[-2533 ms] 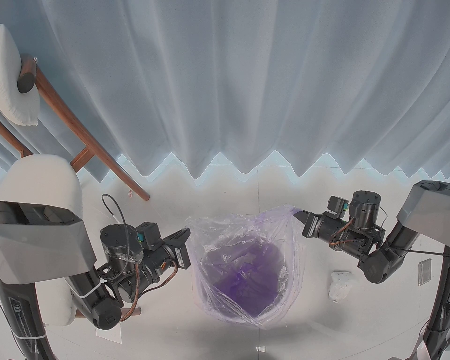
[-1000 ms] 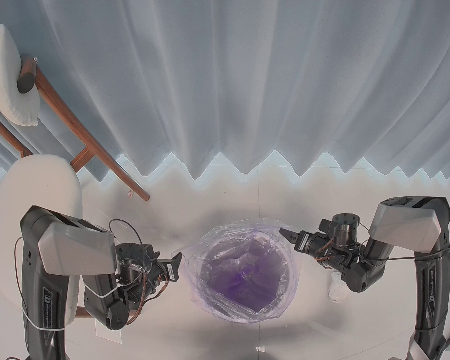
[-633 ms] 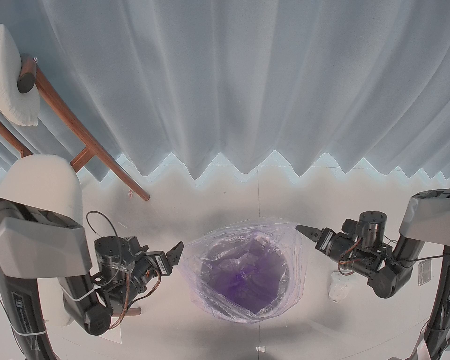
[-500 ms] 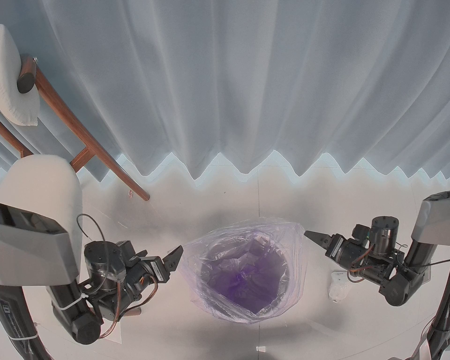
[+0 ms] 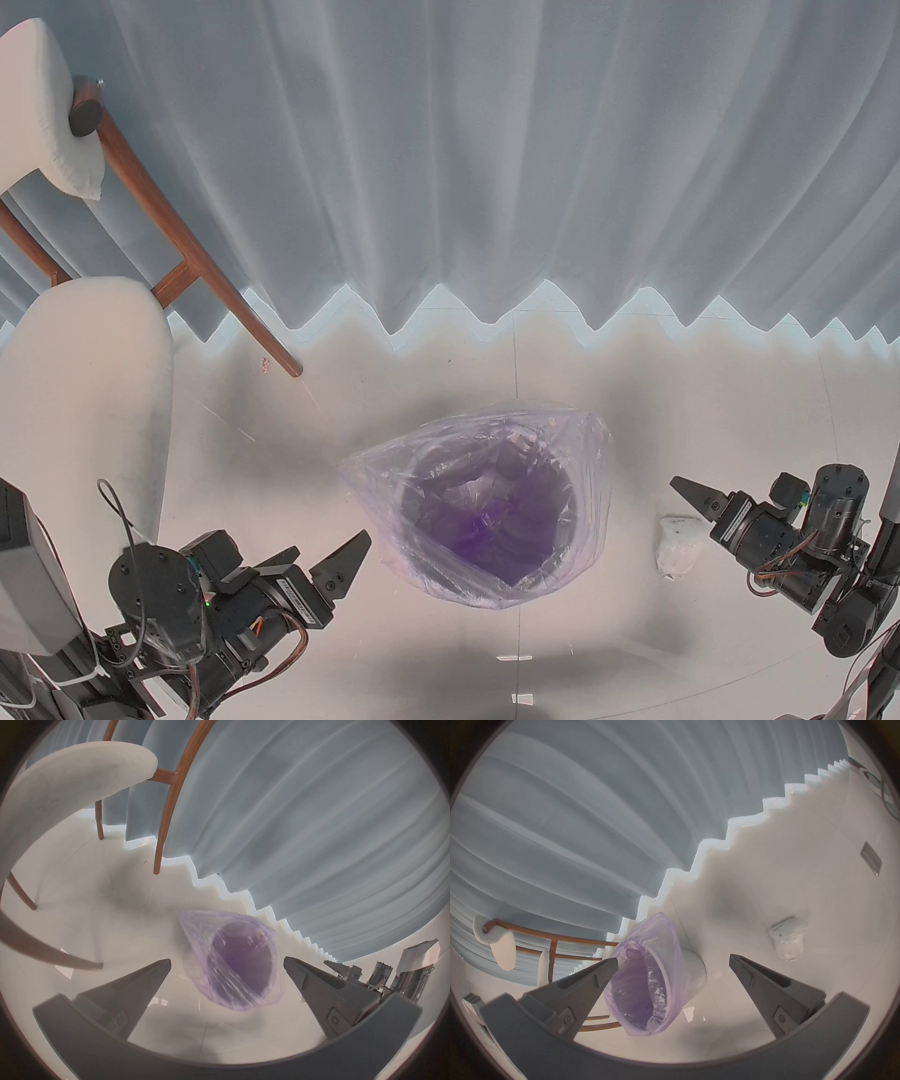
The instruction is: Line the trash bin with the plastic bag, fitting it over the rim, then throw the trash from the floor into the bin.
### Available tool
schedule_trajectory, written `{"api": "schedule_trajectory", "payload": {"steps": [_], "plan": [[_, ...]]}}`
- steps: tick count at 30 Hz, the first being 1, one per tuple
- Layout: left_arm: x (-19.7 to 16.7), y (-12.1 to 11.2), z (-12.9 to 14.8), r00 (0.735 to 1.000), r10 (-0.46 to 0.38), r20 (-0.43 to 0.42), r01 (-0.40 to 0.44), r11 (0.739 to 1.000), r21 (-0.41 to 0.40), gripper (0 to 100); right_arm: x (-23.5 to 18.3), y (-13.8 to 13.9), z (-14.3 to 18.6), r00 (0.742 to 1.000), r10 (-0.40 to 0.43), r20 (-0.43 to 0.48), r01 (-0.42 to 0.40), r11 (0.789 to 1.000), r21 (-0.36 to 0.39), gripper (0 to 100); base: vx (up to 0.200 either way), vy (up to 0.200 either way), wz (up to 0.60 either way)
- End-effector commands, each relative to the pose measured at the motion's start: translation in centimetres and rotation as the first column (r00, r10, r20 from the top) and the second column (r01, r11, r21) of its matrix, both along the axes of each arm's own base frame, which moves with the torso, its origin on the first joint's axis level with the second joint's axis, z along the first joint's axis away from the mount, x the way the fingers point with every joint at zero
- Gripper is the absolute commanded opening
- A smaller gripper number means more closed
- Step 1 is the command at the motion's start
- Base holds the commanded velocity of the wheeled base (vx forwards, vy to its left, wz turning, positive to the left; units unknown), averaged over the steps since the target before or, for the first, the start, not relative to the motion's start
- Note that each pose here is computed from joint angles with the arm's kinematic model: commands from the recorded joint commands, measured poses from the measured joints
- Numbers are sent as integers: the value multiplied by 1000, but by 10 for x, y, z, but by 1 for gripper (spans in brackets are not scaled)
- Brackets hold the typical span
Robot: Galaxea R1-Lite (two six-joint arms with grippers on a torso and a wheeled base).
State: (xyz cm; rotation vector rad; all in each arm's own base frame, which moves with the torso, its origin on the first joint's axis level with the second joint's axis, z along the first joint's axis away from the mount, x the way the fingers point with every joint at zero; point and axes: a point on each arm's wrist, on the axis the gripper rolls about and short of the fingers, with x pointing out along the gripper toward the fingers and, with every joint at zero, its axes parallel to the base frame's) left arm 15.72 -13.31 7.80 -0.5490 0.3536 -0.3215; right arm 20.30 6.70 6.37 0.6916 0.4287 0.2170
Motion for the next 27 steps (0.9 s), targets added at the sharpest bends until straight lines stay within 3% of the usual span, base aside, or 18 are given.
{"api": "schedule_trajectory", "payload": {"steps": [1,5,6,8,13,15,18,20,21,27], "plan": [[-10,-3,3,999,-39,6,39,999,-8,100,-9,-4,9,999,-39,34,38,999,6,100,0,0,0],[1,-11,12,999,-15,40,18,996,-89,100,-10,-4,7,997,-71,14,71,997,-6,100,0,0,0],[6,-15,18,999,3,36,4,984,-180,100,-10,-4,8,997,-80,14,80,997,-2,100,0,0,0],[12,-19,24,999,23,32,-14,964,-264,100,-11,-4,10,996,-88,19,88,996,11,100,0,0,0],[35,-36,38,996,59,69,-28,921,-389,100,-13,-5,14,995,-93,26,93,995,31,100,0,0,0],[38,-42,37,998,52,47,-26,897,-441,100,-14,-5,14,996,-92,19,91,995,28,100,0,0,0],[35,-45,33,1000,17,22,-6,895,-446,100,-17,-4,15,996,-87,12,86,996,28,100,0,0,0],[34,-46,27,1000,-14,-5,10,906,-422,100,-18,-4,16,996,-87,10,87,996,28,100,0,0,0],[32,-46,14,997,-60,-56,35,926,-377,100,-20,-5,16,995,-96,2,96,995,27,100,0,0,0],[32,-29,-13,953,-225,-203,151,934,-325,100,-31,-2,23,994,-109,-21,110,992,63,100,0,0,0]]}}
